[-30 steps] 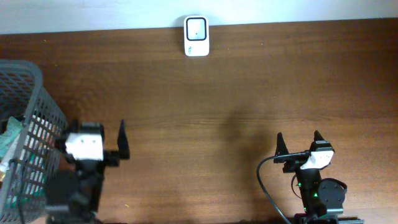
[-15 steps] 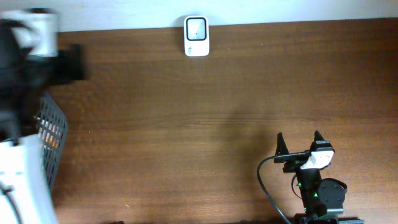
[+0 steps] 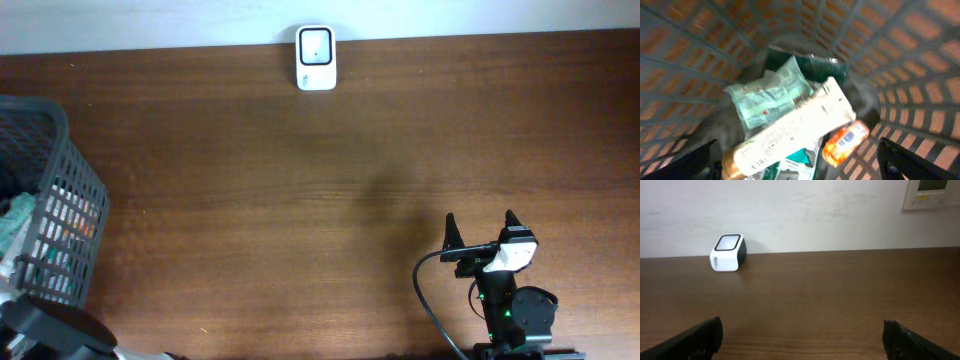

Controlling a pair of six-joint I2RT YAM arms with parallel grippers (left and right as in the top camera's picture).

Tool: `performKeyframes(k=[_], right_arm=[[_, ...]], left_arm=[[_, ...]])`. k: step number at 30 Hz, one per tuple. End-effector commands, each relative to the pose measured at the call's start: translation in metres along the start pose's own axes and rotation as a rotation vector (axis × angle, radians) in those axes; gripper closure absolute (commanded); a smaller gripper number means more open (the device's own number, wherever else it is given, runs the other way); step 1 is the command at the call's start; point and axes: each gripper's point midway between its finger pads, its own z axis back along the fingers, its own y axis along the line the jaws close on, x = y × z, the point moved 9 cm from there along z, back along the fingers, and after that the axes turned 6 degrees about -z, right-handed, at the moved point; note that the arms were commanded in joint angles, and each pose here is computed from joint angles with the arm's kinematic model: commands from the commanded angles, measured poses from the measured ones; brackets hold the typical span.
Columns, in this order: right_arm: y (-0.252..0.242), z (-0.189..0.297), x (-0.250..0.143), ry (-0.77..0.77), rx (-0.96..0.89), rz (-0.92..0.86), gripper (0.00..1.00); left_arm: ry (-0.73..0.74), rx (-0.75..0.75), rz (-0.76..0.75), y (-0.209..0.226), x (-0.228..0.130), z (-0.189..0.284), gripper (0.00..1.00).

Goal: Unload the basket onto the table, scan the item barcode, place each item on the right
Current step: 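Reach the left gripper into the grey basket and grasp the white tube, then lift the white tube out and place it on the table centre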

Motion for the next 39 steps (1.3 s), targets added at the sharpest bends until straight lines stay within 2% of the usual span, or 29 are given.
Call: performKeyframes(k=[1,3,6,8,10,15,20,23,26,29,31,35,36,37,39], right_arm=[[0.000,0.000,-0.002,0.004,0.002,0.008,0.02],[0.000,0.000,-0.002,0.004,0.002,0.008,0.02],[0.000,0.000,-0.002,0.003,0.003,0.008,0.02],[0.000,0.000,-0.002,0.004,0.002,0.008,0.02],[0.000,0.000,-0.002,0.003,0.003,0.008,0.02],[0.000,0.000,-0.002,0.003,0.003,0.008,0.01],[0.000,0.000,-0.002,0.003,0.003,0.008,0.02],[0.000,0.000,-0.002,0.003,0.003,0.008,0.02],[0.000,0.000,-0.002,0.004,0.002,0.008,0.01],[0.000,0.000,-0.002,0.003,0.003,0.008,0.02],[0.000,0.000,-0.002,0.003,0.003,0.008,0.02],[0.000,0.000,-0.002,0.003,0.003,0.008,0.02],[0.000,0.000,-0.002,0.004,0.002,0.008,0.02],[0.000,0.000,-0.002,0.003,0.003,0.008,0.02],[0.000,0.000,-0.002,0.003,0.003,0.008,0.02]], left_arm=[[0.028,-0.026,-0.051,0.014,-0.024,-0.026,0.04],[0.022,-0.002,-0.023,0.028,-0.035,-0.040,0.02],[0.025,-0.002,-0.126,0.035,-0.044,-0.068,0.01],[0.011,-0.133,-0.218,0.027,-0.049,-0.093,0.00],[0.030,-0.189,-0.321,0.024,-0.056,-0.114,0.11],[0.003,-0.274,-0.322,0.018,-0.058,-0.136,0.16],[0.072,-0.282,-0.324,0.014,-0.069,-0.158,0.16],[0.101,-0.258,-0.324,0.017,-0.072,-0.162,0.26],[0.111,-0.265,-0.320,0.016,-0.074,-0.161,0.63],[0.154,-0.296,-0.307,0.012,-0.081,-0.159,0.62],[0.175,-0.303,-0.265,0.011,-0.083,-0.158,0.55],[0.209,-0.326,-0.251,0.008,-0.089,-0.160,0.50],[0.212,-0.328,-0.250,0.008,-0.090,-0.161,0.63],[0.209,-0.326,-0.251,0.008,-0.089,-0.161,0.82],[0.202,-0.321,-0.254,0.009,-0.087,-0.161,1.00]])
